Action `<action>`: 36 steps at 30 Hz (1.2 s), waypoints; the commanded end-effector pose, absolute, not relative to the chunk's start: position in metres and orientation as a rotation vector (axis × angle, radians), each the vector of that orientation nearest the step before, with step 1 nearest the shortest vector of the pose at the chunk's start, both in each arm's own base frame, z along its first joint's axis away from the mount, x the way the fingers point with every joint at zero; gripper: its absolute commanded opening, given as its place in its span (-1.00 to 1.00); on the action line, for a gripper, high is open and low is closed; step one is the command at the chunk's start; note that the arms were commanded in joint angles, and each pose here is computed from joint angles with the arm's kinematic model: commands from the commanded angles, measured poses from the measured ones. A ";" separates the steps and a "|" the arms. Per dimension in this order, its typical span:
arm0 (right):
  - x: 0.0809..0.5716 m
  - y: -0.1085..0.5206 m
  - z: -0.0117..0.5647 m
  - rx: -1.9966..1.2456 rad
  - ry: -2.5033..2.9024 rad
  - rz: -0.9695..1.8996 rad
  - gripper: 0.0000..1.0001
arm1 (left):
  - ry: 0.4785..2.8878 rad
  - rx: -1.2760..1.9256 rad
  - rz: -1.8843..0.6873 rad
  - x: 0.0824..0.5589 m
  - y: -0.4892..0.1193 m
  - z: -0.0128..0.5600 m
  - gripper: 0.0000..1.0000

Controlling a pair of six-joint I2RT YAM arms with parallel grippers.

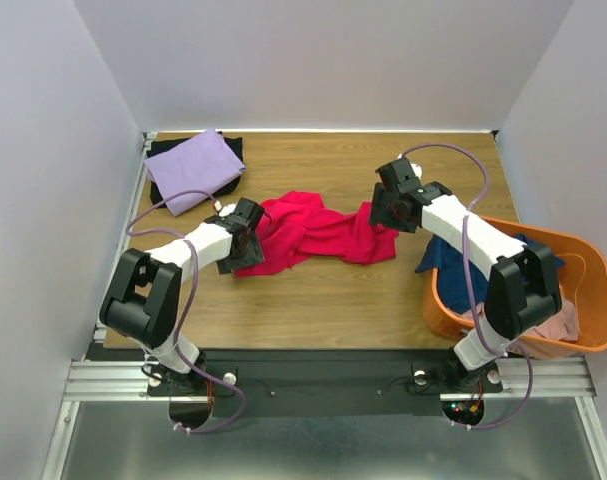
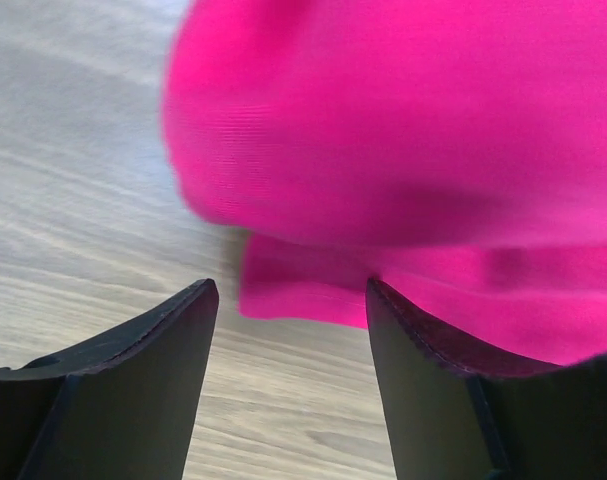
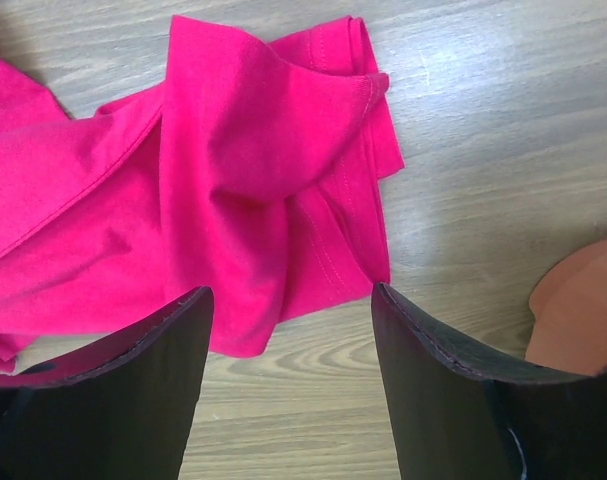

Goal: Fold and stack the t-shirts
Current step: Flatten the tshirt out

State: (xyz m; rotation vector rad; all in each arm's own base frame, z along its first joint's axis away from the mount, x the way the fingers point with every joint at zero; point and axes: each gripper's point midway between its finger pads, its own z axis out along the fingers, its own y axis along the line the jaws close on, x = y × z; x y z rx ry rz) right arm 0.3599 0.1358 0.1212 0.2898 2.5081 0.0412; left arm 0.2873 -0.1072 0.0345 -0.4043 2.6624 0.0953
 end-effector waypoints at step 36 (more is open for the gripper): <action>0.465 0.149 0.096 0.107 2.544 0.132 0.45 | 2.603 -0.531 -0.065 0.318 -0.110 0.072 -1.00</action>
